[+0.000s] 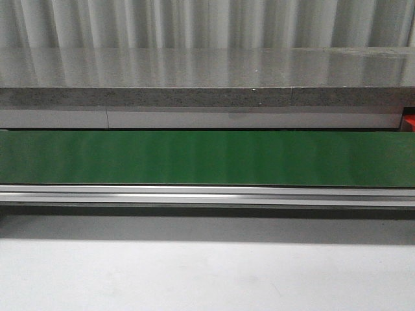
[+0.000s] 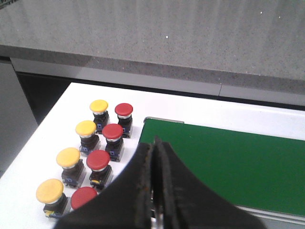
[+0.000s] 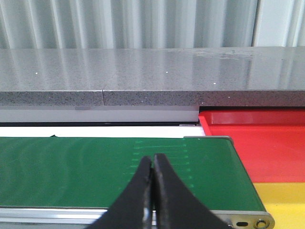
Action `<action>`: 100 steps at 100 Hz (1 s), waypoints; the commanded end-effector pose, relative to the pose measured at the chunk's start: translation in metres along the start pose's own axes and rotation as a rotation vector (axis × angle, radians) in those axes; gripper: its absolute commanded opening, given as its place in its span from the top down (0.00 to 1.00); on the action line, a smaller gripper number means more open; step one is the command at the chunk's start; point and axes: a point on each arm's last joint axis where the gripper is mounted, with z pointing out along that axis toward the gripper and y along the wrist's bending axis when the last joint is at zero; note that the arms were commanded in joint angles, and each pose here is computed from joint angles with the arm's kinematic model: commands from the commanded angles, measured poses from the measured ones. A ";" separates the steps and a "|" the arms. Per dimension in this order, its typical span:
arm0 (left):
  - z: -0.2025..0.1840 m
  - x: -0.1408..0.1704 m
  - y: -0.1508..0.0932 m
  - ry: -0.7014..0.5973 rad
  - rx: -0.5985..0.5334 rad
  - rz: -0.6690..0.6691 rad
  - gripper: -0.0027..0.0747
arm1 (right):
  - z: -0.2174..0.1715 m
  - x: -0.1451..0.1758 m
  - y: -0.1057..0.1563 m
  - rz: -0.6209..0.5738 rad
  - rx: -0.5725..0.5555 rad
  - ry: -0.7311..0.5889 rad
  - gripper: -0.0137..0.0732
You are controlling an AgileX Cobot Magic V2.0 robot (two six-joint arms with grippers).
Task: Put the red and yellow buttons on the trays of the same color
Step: 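Move the left gripper over a red push button on the white table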
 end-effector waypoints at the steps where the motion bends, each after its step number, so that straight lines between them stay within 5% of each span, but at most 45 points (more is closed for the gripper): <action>1: 0.002 -0.014 -0.002 -0.051 0.016 -0.013 0.99 | -0.002 -0.015 0.000 -0.002 0.004 -0.116 0.92; 26: 0.011 -0.003 -0.001 0.069 -0.003 -0.005 0.95 | -0.002 -0.015 0.000 -0.002 0.004 -0.116 0.92; 48: 0.018 0.013 -0.001 0.152 -0.012 0.001 0.40 | -0.002 -0.015 0.000 -0.002 0.004 -0.116 0.92; 55: 0.019 0.016 -0.002 0.167 -0.005 -0.009 0.31 | -0.002 -0.015 0.000 -0.002 0.004 -0.116 0.92; 74: 0.019 0.019 -0.001 0.203 -0.028 -0.113 0.30 | -0.002 -0.015 0.000 -0.002 0.004 -0.116 0.92; 100: 0.038 0.023 0.011 0.299 -0.228 -0.280 0.30 | -0.002 -0.015 0.000 -0.002 0.004 -0.116 0.92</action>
